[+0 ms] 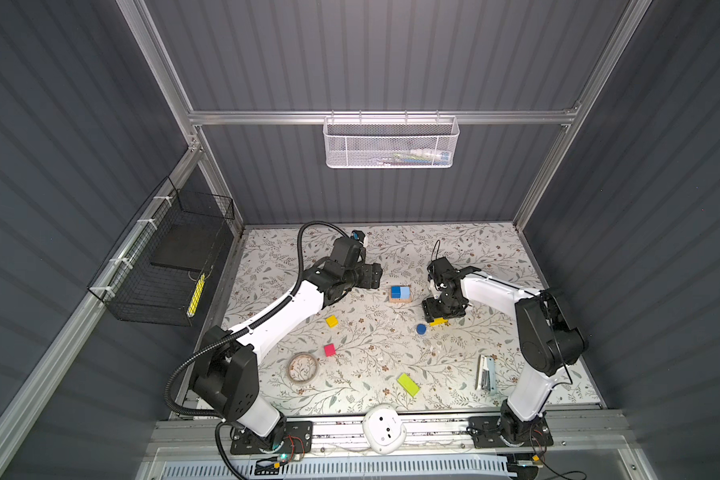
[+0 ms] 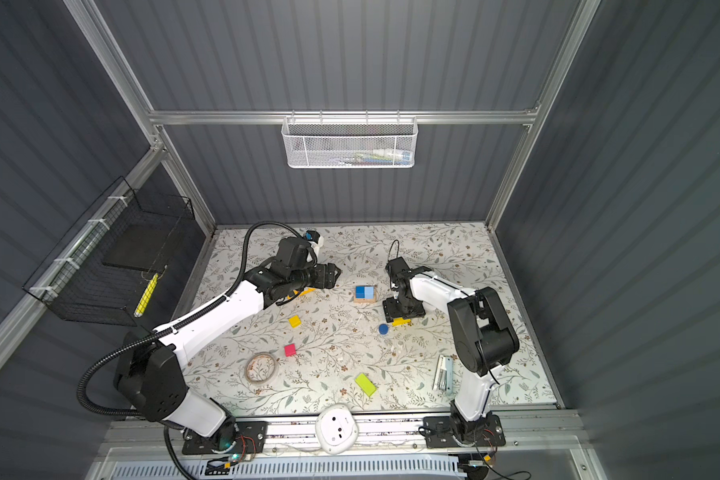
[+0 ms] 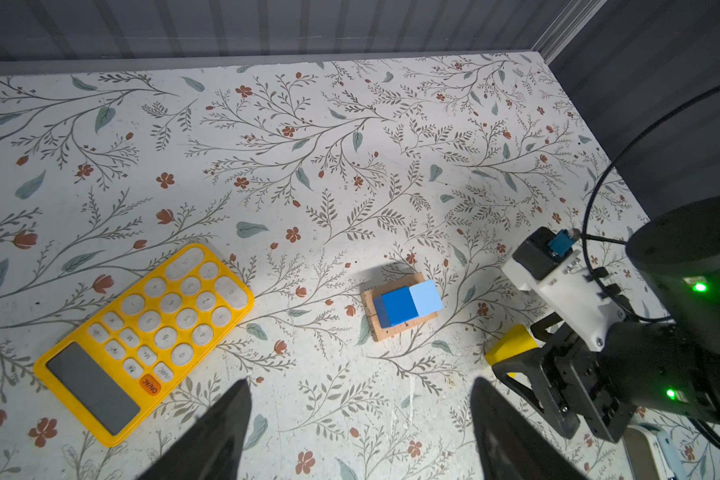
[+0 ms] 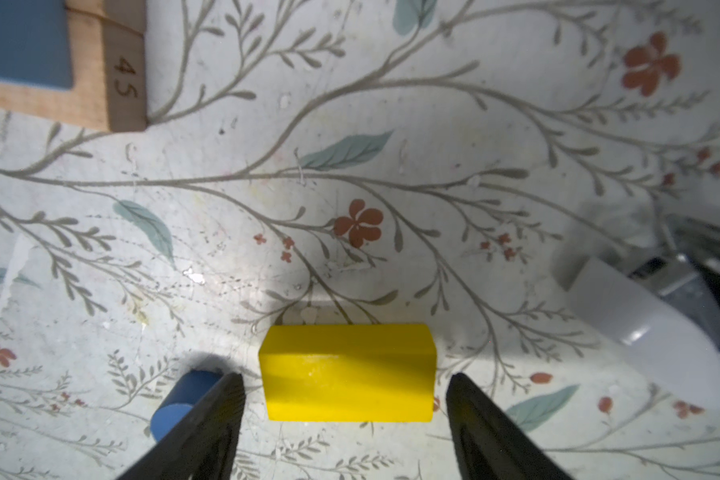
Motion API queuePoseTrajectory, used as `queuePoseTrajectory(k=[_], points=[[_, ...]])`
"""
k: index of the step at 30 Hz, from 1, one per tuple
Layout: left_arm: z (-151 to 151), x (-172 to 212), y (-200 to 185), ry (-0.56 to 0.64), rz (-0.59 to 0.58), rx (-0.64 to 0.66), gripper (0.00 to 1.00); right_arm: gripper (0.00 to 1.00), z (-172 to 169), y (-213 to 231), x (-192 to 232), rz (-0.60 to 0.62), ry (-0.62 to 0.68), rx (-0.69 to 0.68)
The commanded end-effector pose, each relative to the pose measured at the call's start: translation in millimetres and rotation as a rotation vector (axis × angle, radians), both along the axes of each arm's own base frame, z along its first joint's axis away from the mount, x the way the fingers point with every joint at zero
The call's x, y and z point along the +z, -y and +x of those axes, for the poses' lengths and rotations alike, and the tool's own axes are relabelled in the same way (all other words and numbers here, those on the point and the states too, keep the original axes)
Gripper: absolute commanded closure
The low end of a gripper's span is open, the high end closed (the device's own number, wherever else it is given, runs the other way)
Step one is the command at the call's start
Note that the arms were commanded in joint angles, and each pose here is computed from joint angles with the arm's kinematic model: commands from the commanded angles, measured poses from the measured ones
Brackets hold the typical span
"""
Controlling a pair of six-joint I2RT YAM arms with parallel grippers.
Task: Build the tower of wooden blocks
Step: 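Lower the right gripper and close it on the yellow block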
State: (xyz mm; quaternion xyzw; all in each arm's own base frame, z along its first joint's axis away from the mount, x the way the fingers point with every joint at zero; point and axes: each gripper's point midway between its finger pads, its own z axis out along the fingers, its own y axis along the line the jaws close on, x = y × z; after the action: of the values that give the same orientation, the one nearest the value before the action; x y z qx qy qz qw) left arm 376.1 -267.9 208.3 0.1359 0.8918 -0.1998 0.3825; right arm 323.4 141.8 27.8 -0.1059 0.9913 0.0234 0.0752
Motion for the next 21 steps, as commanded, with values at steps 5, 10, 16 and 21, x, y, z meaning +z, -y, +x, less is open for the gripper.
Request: queuePoseTrajectory(k=[5,10,16,21], points=[[3.3,-4.6,0.7,-0.007,0.009,-0.015,0.17,0.26,-1.7,-3.5,-3.7,-0.024,-0.019,0.003],[3.3,-5.3,0.8,-0.010,0.008,-0.017,0.17,0.27,-5.3,-6.1,-7.4,-0.040,-0.029,0.006],[3.5,-5.2,1.0,-0.011,0.004,-0.020,0.17,0.29,-4.8,-5.0,-6.4,-0.058,-0.021,-0.012],[2.9,-5.0,0.7,-0.012,0.003,-0.022,0.18,0.31,-5.4,-6.2,-8.1,-0.059,-0.023,-0.020]])
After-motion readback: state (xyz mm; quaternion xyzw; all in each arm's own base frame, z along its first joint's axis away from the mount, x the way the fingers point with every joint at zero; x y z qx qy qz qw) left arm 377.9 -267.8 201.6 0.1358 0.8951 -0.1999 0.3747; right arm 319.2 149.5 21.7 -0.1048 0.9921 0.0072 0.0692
